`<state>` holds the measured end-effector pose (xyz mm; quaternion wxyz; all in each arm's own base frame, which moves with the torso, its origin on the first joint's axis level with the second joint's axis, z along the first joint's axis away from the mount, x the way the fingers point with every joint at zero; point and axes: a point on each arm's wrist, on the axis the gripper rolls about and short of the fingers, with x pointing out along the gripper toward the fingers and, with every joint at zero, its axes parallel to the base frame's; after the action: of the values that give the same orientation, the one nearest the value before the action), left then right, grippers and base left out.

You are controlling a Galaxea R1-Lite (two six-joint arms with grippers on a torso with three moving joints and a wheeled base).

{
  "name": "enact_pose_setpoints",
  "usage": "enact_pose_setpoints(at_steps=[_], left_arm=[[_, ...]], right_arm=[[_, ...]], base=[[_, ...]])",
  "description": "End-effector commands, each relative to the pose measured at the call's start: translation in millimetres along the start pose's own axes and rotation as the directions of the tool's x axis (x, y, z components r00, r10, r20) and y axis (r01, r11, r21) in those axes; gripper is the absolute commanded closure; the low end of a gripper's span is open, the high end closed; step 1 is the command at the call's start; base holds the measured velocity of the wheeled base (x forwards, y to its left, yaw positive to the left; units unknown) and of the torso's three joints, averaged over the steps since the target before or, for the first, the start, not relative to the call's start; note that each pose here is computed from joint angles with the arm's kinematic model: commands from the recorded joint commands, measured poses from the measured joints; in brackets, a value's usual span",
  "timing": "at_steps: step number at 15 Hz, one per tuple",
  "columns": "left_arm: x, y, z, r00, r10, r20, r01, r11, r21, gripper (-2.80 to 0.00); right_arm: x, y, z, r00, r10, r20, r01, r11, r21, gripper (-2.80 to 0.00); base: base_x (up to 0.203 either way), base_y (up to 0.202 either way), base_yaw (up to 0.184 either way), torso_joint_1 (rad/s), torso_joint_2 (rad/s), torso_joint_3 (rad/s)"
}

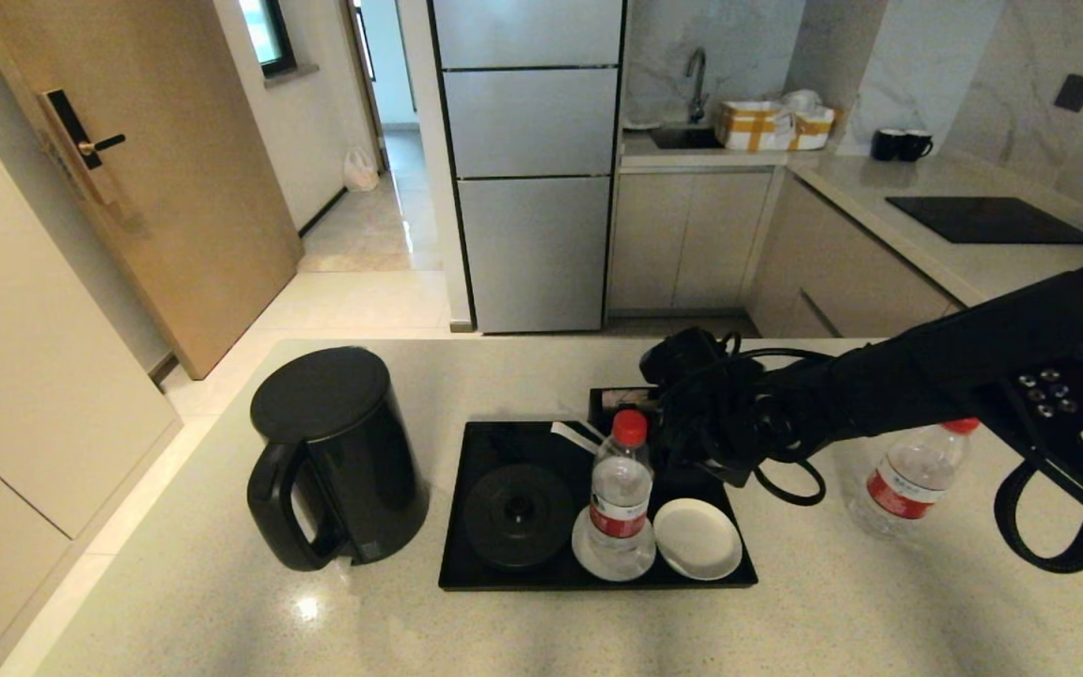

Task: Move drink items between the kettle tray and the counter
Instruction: Pick up the tea bag

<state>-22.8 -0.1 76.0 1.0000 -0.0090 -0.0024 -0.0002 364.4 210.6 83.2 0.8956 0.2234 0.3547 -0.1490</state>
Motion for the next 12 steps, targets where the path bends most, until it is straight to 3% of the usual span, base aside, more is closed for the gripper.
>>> enact_pose_setpoints(at_steps=[1,6,12], left_arm=[[0,0.0,0,1.0,0.001,0.001,-0.001,1.0,0.0,0.0],[0,0.0,0,1.0,0.001,0.001,-0.001,1.0,0.0,0.0],[0,0.0,0,1.0,0.0,0.001,0.0,1.0,0.0,0.0]], right_arm=[[1,0,-1,1.0,-0.004,0.0,0.004,1.0,0.003,0.0],[-26,3,19,0.998,0.058,0.028,-0.058,0.998,-0.005,0.0],[-73,-1,47,0.987,0.135,0.087,-0.129,0.989,-0.07,0.0]], base=[[0.0,0.0,0.0,0.0,0.0,0.0],[0.0,0.0,0.0,0.0,0.0,0.0],[0.0,0.0,0.0,0.0,0.0,0.0]])
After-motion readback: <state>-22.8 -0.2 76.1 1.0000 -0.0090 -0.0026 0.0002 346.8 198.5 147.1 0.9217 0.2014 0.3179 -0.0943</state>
